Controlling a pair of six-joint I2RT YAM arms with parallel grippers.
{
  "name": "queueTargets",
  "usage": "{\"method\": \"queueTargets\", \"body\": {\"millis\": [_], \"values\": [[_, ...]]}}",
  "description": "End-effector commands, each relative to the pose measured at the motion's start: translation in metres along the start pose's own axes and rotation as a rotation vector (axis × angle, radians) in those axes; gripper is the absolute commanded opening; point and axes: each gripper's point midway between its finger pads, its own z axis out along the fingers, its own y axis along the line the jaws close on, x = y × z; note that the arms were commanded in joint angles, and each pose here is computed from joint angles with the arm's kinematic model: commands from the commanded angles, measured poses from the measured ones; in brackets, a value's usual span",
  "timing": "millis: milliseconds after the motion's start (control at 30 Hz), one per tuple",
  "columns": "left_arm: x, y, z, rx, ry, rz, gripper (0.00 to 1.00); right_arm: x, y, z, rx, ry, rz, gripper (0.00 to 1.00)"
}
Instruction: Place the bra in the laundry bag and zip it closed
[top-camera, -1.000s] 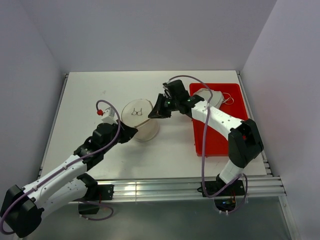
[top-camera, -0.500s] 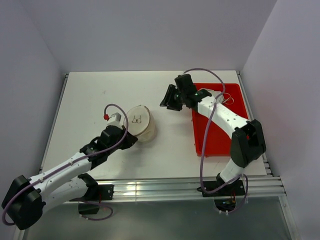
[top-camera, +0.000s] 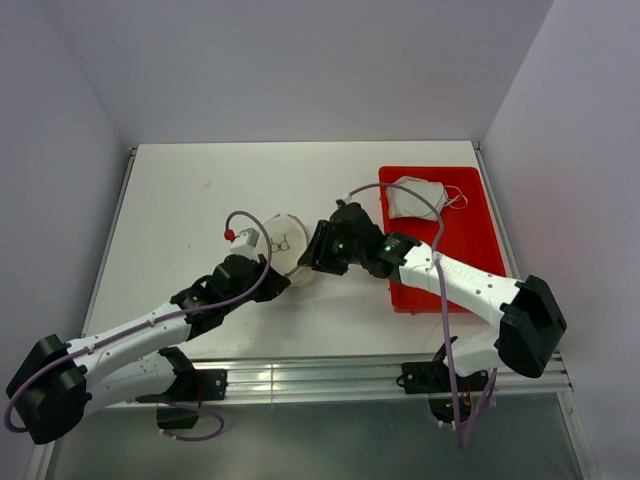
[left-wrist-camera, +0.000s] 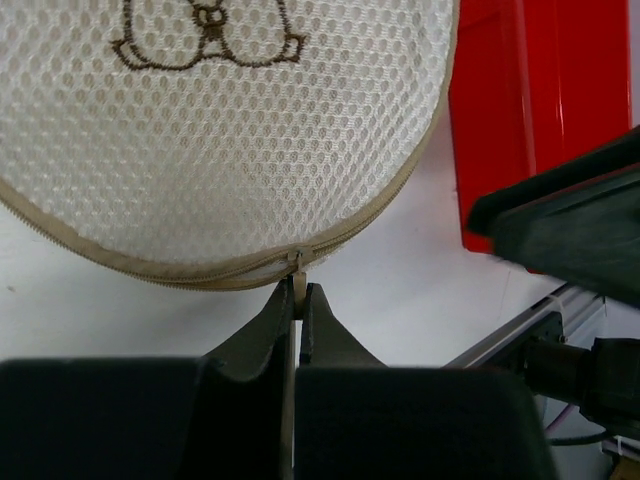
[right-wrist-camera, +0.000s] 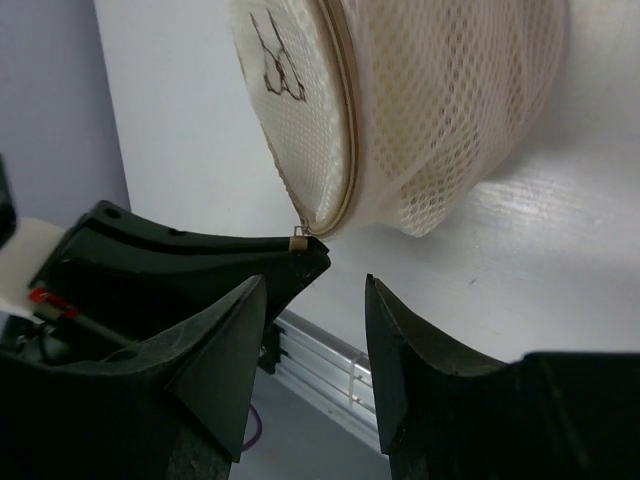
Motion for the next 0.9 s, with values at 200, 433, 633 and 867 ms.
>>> {"method": "queueTargets", "body": {"millis": [200, 433, 633, 867], "values": [[-0.01, -0.046, 0.002, 0.111, -0.031, 0.016, 0.0, 0.007, 0.007, 0.024, -0.003, -0.029, 0.067, 0.52], [-0.007, -0.048, 0.002, 0.114, -0.021, 0.029, 0.0, 0.015, -0.001, 0.044, 0.03, 0.002, 0.079, 0.49], [-0.006, -0.046, -0.001, 0.109, -0.016, 0.038, 0.0, 0.016, -0.007, 0.052, 0.056, 0.002, 0.077, 0.0], [0.004, -0.018, -0.006, 0.008, 0.004, 0.033, 0.0, 0.001, -0.015, 0.048, 0.106, -0.044, 0.037, 0.0]]}}
